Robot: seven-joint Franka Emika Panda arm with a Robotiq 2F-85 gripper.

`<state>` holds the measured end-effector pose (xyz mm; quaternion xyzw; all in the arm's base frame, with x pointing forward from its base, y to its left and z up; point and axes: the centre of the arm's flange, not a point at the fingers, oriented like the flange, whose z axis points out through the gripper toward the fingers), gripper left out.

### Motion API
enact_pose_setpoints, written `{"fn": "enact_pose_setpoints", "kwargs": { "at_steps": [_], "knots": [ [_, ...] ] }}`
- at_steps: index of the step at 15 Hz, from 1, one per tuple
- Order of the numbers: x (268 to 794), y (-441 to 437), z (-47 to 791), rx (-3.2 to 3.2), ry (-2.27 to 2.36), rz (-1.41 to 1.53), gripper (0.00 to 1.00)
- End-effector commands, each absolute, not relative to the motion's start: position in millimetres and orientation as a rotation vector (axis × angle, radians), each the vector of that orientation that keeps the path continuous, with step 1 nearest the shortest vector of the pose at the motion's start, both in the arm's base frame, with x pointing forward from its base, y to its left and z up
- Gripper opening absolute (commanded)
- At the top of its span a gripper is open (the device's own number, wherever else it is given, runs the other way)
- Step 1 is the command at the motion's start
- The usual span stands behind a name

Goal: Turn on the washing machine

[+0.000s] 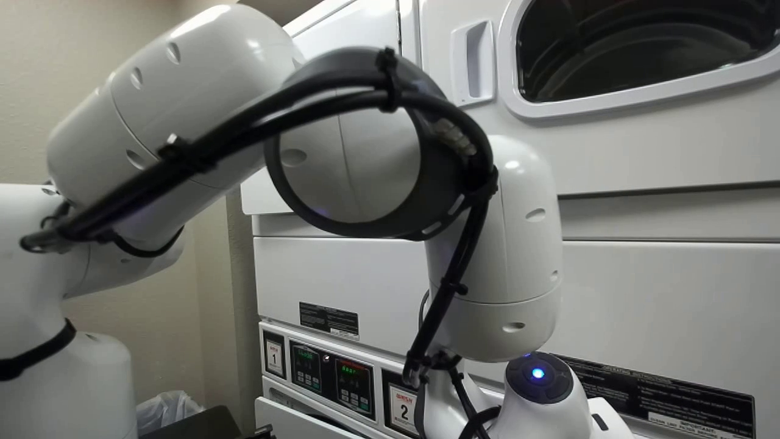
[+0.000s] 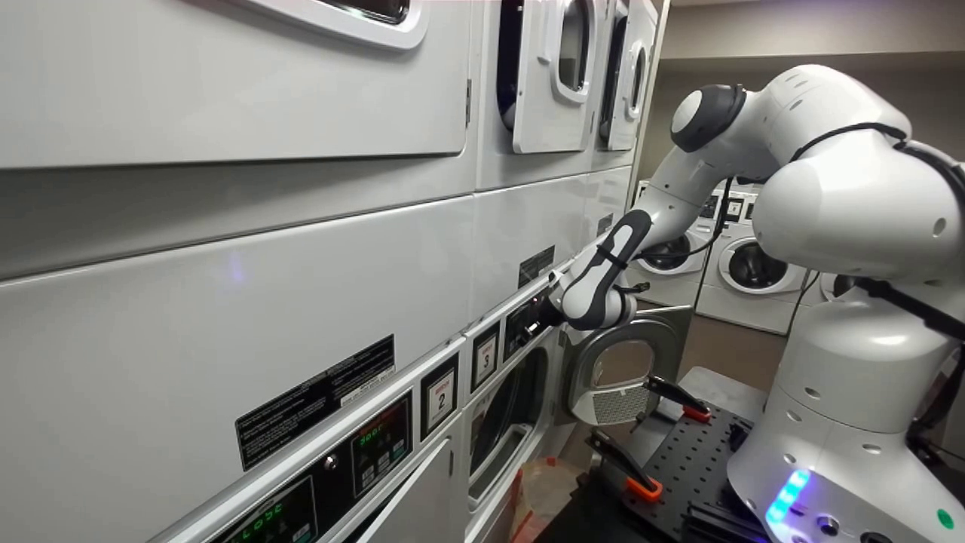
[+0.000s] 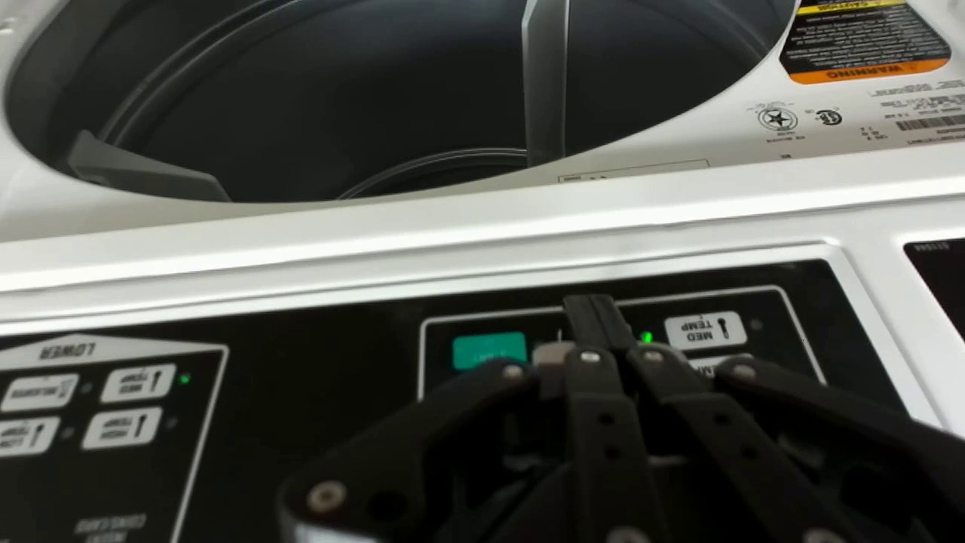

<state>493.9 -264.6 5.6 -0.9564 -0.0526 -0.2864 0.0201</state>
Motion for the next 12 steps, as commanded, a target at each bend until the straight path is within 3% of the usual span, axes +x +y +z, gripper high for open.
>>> {"fn": "enact_pose_setpoints", "kwargs": {
  "at_steps": [1,12],
  "knots": [
    [496.0,-262.0,27.3,-2.969,-0.206,-0.851,0.01],
    [478.2,-272.5,67.7,-3.027,-0.443,-0.447,0.01]
  ]
}}
